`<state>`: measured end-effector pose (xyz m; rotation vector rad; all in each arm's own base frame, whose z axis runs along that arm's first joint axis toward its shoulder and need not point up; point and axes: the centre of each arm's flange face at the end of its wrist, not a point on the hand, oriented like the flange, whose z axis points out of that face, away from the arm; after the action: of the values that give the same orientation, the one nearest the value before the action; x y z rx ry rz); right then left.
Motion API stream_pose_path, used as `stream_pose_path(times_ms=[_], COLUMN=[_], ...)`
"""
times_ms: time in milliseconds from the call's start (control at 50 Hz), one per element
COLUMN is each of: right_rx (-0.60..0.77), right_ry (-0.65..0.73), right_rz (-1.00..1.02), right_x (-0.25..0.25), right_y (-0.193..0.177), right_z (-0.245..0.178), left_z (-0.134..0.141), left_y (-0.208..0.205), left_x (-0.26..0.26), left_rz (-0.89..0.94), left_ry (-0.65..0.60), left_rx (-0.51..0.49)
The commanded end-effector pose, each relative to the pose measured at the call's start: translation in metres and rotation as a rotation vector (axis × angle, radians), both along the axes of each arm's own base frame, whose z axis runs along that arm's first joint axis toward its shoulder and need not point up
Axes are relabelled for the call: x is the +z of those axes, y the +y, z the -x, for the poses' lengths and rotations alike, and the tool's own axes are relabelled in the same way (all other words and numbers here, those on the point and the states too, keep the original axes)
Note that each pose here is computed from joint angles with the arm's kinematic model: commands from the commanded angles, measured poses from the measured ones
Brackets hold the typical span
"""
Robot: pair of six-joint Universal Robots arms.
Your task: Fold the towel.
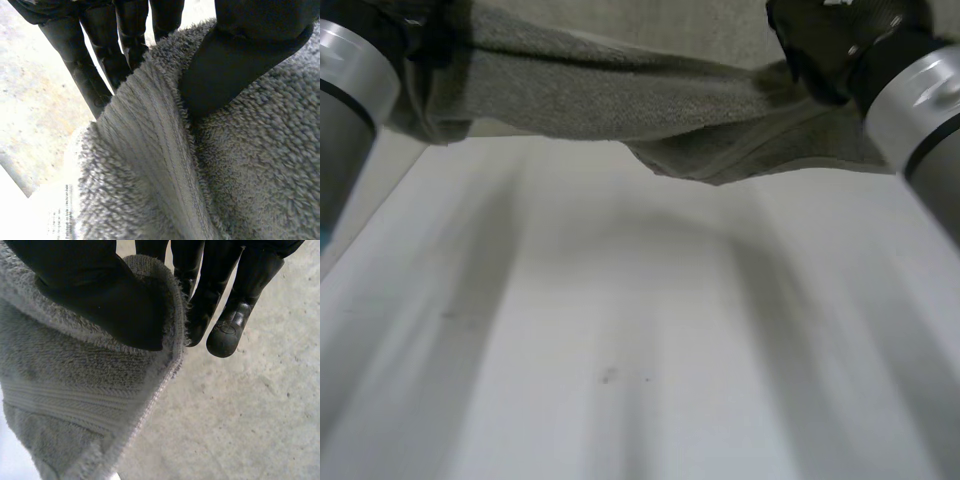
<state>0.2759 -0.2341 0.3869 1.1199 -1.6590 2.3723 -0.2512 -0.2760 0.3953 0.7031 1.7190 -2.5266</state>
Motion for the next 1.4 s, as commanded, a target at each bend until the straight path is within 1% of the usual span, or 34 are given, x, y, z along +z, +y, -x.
stream_pose_path(times_ms=[20,100,120,160,220,260,300,380,420,440,460,480,500,520,540,560,580,600,620,640,700,760,840,880,900,940,960,980,1000,1020,1080,1120,1240,1400], right_rx=[0.028,0.028,0.032,0.035,0.044,0.049,0.051,0.039,0.025,0.005,-0.025,-0.025,-0.065,-0.066,-0.103,-0.133,-0.133,-0.154,-0.165,-0.165,-0.165,-0.149,-0.111,-0.06,-0.059,-0.037,-0.037,-0.032,-0.032,-0.033,-0.041,-0.042,-0.065,-0.101], right_ry=[0.104,0.152,0.169,0.185,0.213,0.228,0.257,0.253,0.228,0.187,0.133,0.132,0.048,0.047,-0.041,-0.129,-0.13,-0.203,-0.261,-0.262,-0.291,-0.255,-0.172,-0.071,-0.071,0.017,0.017,0.055,0.055,0.085,0.15,0.176,0.207,0.182], right_rz=[-0.205,-0.301,-0.335,-0.367,-0.432,-0.468,-0.53,-0.533,-0.488,-0.419,-0.338,-0.337,-0.224,-0.222,-0.092,0.035,0.036,0.151,0.252,0.253,0.316,0.273,0.146,-0.021,-0.022,-0.198,-0.198,-0.275,-0.276,-0.343,-0.472,-0.521,-0.587,-0.569], right_x=[-0.002,-0.022,-0.031,-0.042,-0.064,-0.078,-0.106,-0.126,-0.129,-0.127,-0.12,-0.119,-0.104,-0.104,-0.086,-0.067,-0.067,-0.047,-0.028,-0.028,-0.015,-0.021,-0.047,-0.086,-0.086,-0.134,-0.134,-0.155,-0.155,-0.176,-0.218,-0.232,-0.242,-0.216], right_y=[0.015,0.011,0.008,0.003,-0.006,-0.012,-0.025,-0.044,-0.059,-0.073,-0.086,-0.086,-0.101,-0.101,-0.114,-0.123,-0.123,-0.128,-0.128,-0.128,-0.124,-0.12,-0.117,-0.112,-0.112,-0.107,-0.107,-0.103,-0.103,-0.099,-0.091,-0.086,-0.077,-0.064], right_z=[0.006,0.003,0.001,-0.002,-0.008,-0.011,-0.017,-0.024,-0.029,-0.033,-0.037,-0.037,-0.039,-0.039,-0.04,-0.038,-0.038,-0.035,-0.03,-0.03,-0.024,-0.023,-0.026,-0.029,-0.029,-0.03,-0.03,-0.029,-0.029,-0.028,-0.024,-0.021,-0.008,0.013], left_z=[-0.003,-0.002,-0.002,0.002,0.004,0.008,0.009,0.014,0.026,0.026,0.029,0.033,0.033,0.037,0.037,0.039,0.04,0.04,0.043,0.044,0.042,0.041,0.038,0.036,0.035,0.034,0.034,0.034,0.034,0.034,0.033,0.031,0.032,0.021], left_y=[0.023,0.023,0.023,0.014,0.009,-0.003,-0.01,-0.024,-0.05,-0.05,-0.065,-0.076,-0.076,-0.086,-0.086,-0.094,-0.1,-0.1,-0.102,-0.102,-0.103,-0.102,-0.096,-0.094,-0.091,-0.088,-0.082,-0.082,-0.078,-0.073,-0.068,-0.053,-0.025,0.007], left_x=[-0.012,-0.044,-0.044,-0.072,-0.084,-0.112,-0.123,-0.137,-0.131,-0.131,-0.12,-0.104,-0.104,-0.084,-0.084,-0.064,-0.05,-0.05,-0.039,-0.035,-0.045,-0.056,-0.1,-0.117,-0.135,-0.151,-0.172,-0.173,-0.194,-0.214,-0.233,-0.265,-0.278,-0.227], left_rz=[-0.192,-0.385,-0.386,-0.493,-0.528,-0.598,-0.623,-0.634,-0.516,-0.515,-0.427,-0.315,-0.314,-0.187,-0.186,-0.059,0.05,0.051,0.134,0.175,0.138,0.095,-0.061,-0.115,-0.17,-0.218,-0.274,-0.275,-0.332,-0.385,-0.436,-0.546,-0.662,-0.68], left_ry=[-0.003,-0.032,-0.032,-0.065,-0.08,-0.11,-0.124,-0.129,-0.088,-0.088,-0.05,-0.009,-0.008,0.042,0.043,0.102,0.149,0.15,0.181,0.2,0.196,0.184,0.117,0.094,0.071,0.055,0.03,0.03,0.006,-0.015,-0.039,-0.084,-0.143,-0.153], left_rx=[-0.029,-0.034,-0.034,-0.031,-0.027,-0.019,-0.016,-0.014,-0.023,-0.023,-0.022,-0.029,-0.029,-0.033,-0.033,-0.042,-0.044,-0.044,-0.054,-0.058,-0.052,-0.053,-0.042,-0.036,-0.034,-0.031,-0.032,-0.032,-0.031,-0.03,-0.028,-0.028,-0.044,-0.049])
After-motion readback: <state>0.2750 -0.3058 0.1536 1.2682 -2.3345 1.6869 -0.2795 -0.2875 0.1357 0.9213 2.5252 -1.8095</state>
